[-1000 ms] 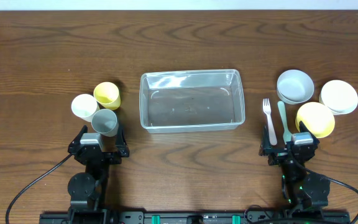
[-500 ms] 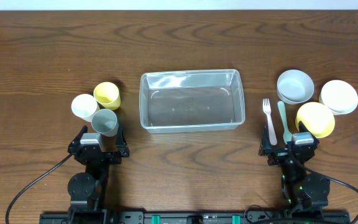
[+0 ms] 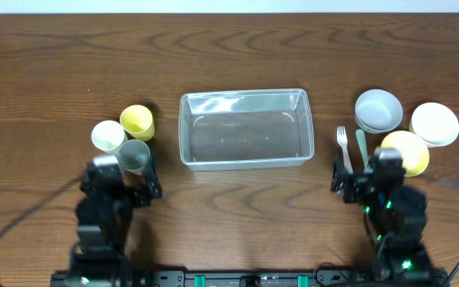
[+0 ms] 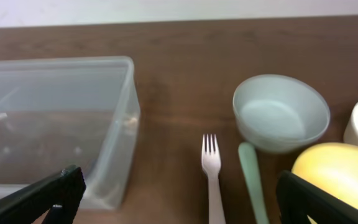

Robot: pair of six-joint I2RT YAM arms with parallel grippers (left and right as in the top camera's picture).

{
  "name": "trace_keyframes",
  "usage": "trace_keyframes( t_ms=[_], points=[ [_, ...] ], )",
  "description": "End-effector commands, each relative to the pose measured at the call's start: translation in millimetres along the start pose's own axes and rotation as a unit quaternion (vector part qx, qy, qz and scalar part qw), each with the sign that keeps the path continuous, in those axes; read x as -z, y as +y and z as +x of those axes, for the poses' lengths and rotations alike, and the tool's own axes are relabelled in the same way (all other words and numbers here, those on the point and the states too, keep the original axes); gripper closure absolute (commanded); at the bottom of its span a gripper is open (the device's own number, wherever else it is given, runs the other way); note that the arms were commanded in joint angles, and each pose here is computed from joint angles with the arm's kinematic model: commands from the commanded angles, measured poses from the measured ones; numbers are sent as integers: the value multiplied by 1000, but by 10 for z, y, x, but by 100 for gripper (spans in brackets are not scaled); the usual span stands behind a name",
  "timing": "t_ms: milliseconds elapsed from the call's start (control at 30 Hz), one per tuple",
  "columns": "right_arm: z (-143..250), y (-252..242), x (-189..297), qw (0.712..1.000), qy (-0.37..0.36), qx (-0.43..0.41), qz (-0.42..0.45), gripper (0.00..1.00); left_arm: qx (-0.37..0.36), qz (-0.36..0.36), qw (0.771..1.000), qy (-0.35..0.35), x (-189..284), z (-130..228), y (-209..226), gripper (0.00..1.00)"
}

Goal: Pack container
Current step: 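Reach the left gripper to the grey cup and grasp it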

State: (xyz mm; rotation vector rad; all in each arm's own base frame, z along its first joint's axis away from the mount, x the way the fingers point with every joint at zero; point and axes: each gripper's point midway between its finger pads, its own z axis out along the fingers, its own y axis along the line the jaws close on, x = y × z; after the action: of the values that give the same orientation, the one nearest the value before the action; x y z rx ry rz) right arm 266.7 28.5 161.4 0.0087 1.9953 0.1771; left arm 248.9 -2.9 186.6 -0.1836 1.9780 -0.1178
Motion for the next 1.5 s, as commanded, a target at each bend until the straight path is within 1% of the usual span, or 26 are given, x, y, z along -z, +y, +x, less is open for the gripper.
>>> trace_keyframes(
  t_ms=[0,67,167,200,267,300,433,800,1067,1133,1233,1267,1367,1467],
  points=[
    [-411,93,-49,1000,29,-1,-7,1,7,-8,1000,11,26,-508,-75,2],
    [-521,104,-114,997,78,1,-2,1,5,-17,998,56,-33,-635,-103,2],
    [-611,123,-214,985,171,1,4,1,1,-41,985,169,-107,-641,-107,2],
    [-630,144,-246,979,203,0,1,1,-1,-51,974,220,-111,-591,-97,2],
    [-659,186,-292,970,244,-7,-6,1,-3,-65,955,289,-101,-498,-78,2],
    [-678,217,-331,964,265,-11,-12,1,-5,-74,940,334,-100,-425,-64,2],
    [-665,221,-459,956,292,-15,-12,1,-8,-90,908,409,-239,-183,-20,2],
    [-453,189,-540,943,333,-18,-7,1,-11,-106,867,486,-742,279,57,2],
    [-441,188,-530,942,336,-19,-6,4,-13,-116,834,539,-975,654,124,2],
    [-436,188,-526,941,337,-19,-6,7,-13,-119,825,552,-1018,752,143,0],
    [-425,187,-517,940,340,-19,-6,11,-14,-123,811,572,-1061,892,169,5],
    [-420,185,-513,940,341,-19,-5,13,-14,-124,807,578,-1070,932,177,9],
    [-413,179,-507,939,343,-19,-4,24,-15,-126,798,589,-1088,1017,193,23],
    [-413,179,-507,939,343,-19,-4,30,-15,-127,797,591,-1089,1027,195,34]
  ],
)
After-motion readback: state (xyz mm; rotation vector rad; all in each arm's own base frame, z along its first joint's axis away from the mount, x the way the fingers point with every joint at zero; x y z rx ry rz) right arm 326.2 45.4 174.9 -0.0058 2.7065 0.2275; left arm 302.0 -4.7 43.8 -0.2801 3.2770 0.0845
